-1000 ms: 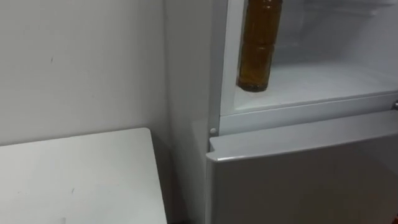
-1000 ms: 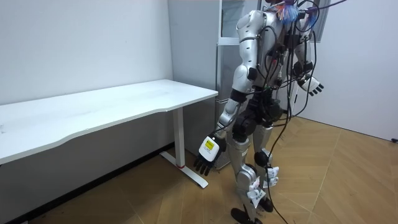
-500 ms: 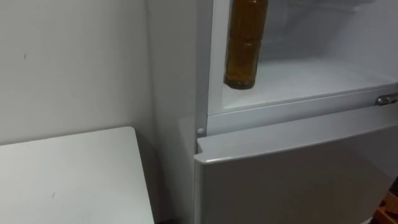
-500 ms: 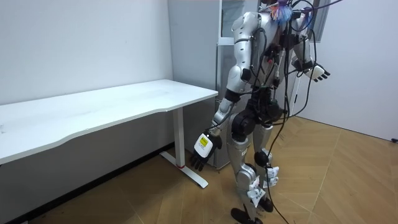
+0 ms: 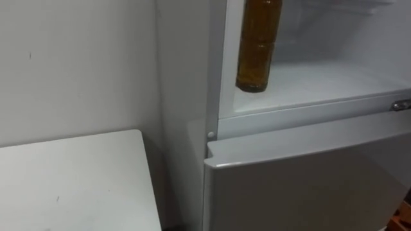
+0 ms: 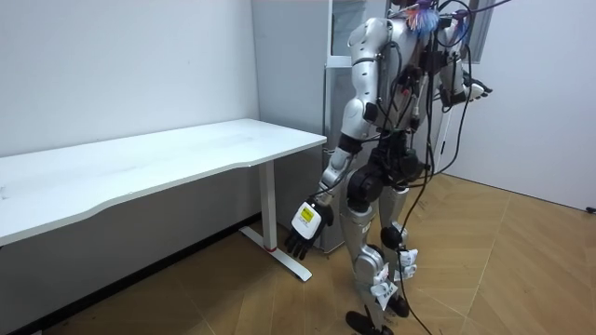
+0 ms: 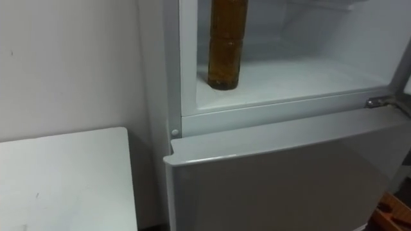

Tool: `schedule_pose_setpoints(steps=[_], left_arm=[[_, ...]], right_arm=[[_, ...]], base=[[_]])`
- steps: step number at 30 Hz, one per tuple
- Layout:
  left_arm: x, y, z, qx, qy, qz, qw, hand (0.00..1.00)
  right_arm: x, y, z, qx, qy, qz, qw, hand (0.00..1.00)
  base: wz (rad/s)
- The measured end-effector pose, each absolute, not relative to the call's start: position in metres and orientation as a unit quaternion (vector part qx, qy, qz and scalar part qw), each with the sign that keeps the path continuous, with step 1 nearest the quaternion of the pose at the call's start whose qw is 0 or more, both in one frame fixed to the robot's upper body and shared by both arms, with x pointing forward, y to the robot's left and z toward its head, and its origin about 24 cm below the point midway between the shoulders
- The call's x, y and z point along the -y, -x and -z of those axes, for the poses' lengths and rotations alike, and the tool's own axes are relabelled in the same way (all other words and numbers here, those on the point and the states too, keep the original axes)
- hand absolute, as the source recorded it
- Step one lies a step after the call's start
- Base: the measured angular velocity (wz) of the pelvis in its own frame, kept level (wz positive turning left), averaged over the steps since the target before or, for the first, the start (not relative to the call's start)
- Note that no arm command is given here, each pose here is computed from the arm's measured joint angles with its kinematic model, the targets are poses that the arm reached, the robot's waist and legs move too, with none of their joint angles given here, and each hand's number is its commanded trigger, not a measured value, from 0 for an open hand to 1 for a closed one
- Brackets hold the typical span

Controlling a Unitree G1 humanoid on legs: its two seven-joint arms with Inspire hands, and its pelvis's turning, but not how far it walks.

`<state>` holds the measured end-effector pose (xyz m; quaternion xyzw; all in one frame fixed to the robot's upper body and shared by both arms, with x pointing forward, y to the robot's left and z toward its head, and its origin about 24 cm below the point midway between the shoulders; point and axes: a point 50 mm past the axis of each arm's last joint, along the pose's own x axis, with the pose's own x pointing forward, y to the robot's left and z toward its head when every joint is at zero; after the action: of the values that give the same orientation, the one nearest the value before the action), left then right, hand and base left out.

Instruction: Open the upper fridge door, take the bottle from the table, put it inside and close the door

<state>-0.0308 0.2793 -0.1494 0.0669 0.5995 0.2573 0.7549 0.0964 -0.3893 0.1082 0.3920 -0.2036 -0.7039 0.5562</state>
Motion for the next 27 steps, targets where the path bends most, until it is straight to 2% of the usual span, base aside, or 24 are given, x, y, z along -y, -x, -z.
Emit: schedule_pose_setpoints(steps=[27], left_arm=[[-0.273,0.037,0.152,-0.618,-0.066,-0.248,0.743,0.0]], right_arm=[[0.379,-0.103,-0.133,0.256,-0.336,0.685,0.594,0.0]], base=[[-0.01]])
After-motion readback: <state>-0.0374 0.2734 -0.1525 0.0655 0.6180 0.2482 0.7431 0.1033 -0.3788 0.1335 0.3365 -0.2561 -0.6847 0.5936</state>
